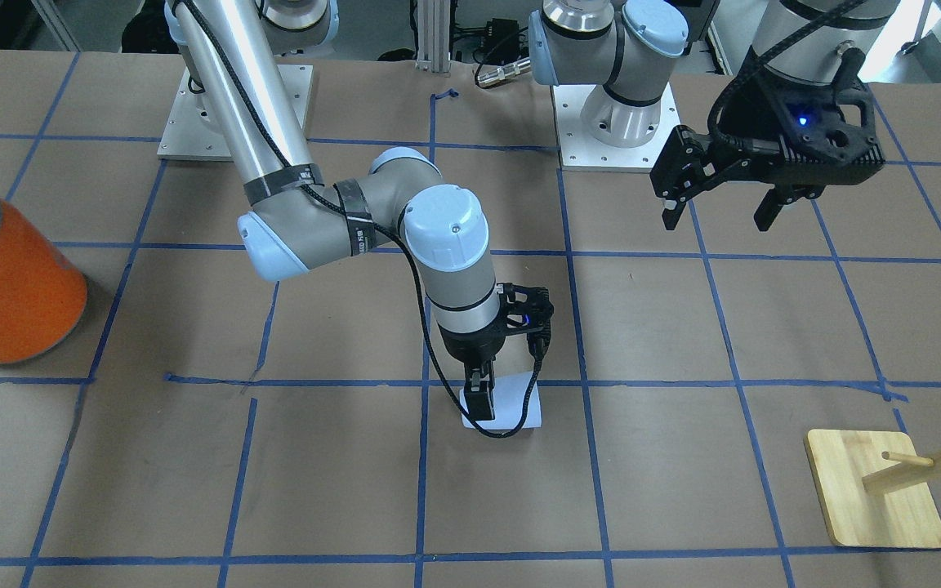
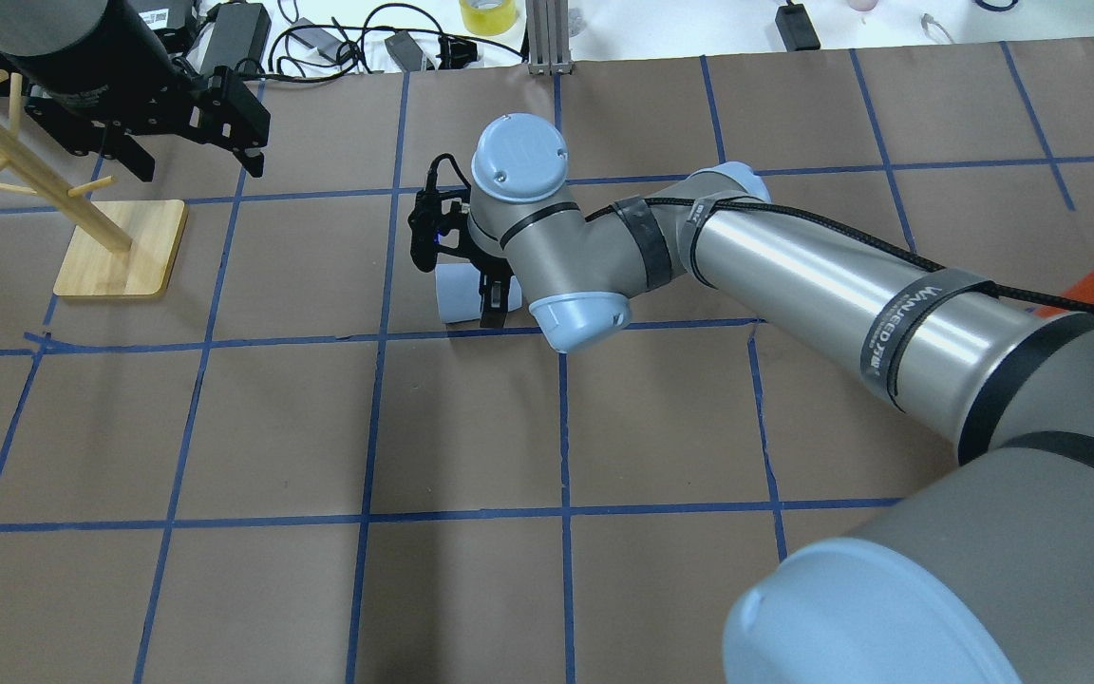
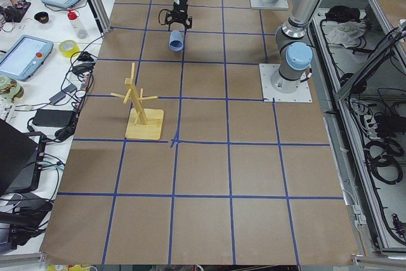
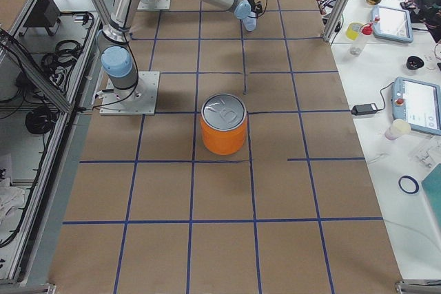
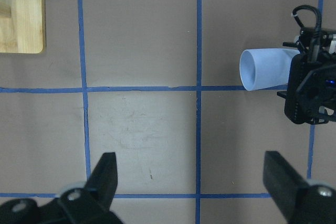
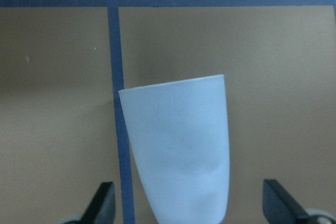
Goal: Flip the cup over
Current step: 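Lay the cup on its side and open the right gripper, then raise the right gripper away while the left gripper reaches toward the cup, then grasp the lying cup's closed end with the left gripper, then lift and rotate the cup upright with the left gripper, set it down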
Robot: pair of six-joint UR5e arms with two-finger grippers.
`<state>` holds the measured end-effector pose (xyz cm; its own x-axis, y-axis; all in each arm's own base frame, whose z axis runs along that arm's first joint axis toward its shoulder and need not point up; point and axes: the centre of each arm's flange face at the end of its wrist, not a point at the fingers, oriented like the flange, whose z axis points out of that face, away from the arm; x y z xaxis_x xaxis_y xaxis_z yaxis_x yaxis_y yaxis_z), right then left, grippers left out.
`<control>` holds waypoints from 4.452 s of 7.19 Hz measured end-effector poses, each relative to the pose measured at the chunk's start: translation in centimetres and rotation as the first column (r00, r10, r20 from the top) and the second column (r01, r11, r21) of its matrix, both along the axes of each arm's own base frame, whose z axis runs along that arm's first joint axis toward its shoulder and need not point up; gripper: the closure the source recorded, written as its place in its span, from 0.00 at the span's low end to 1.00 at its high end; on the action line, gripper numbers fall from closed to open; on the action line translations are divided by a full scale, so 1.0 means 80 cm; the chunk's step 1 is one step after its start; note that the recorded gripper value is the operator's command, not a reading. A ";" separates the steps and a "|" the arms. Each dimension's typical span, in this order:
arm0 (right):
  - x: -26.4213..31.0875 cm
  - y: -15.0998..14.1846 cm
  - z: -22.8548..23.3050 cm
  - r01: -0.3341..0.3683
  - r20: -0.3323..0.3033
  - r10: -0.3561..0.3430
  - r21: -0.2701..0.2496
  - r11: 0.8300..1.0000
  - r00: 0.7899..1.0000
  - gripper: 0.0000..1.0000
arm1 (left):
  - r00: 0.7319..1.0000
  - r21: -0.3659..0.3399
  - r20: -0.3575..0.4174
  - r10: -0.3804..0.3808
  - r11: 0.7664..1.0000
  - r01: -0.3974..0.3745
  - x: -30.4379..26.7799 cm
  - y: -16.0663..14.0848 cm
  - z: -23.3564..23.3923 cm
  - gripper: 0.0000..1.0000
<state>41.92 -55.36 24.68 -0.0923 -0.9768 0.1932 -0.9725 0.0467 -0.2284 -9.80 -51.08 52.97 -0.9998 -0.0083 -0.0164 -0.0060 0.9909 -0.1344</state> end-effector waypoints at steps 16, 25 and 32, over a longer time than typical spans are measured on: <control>-0.358 0.109 0.319 0.972 -0.225 -0.974 0.234 -0.038 0.016 0.00 | 0.706 0.107 -0.707 0.047 0.993 0.042 0.003 -0.098 -0.373 0.00; -0.350 0.067 0.282 0.970 -0.190 -0.982 0.238 -0.044 0.002 0.00 | 0.529 0.187 -0.838 0.138 0.982 0.041 -0.028 -0.103 -0.454 0.47; -0.350 0.066 0.283 0.968 -0.188 -0.982 0.245 -0.054 -0.007 0.00 | 0.454 0.159 -0.880 0.142 0.987 -0.002 -0.035 -0.108 -0.405 0.95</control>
<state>13.94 -50.05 47.28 -0.9933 0.1085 -0.0386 0.1094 0.9937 -0.0232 -12.62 -59.74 20.59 -0.4685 -0.1493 0.8707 -0.1244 0.9869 0.1023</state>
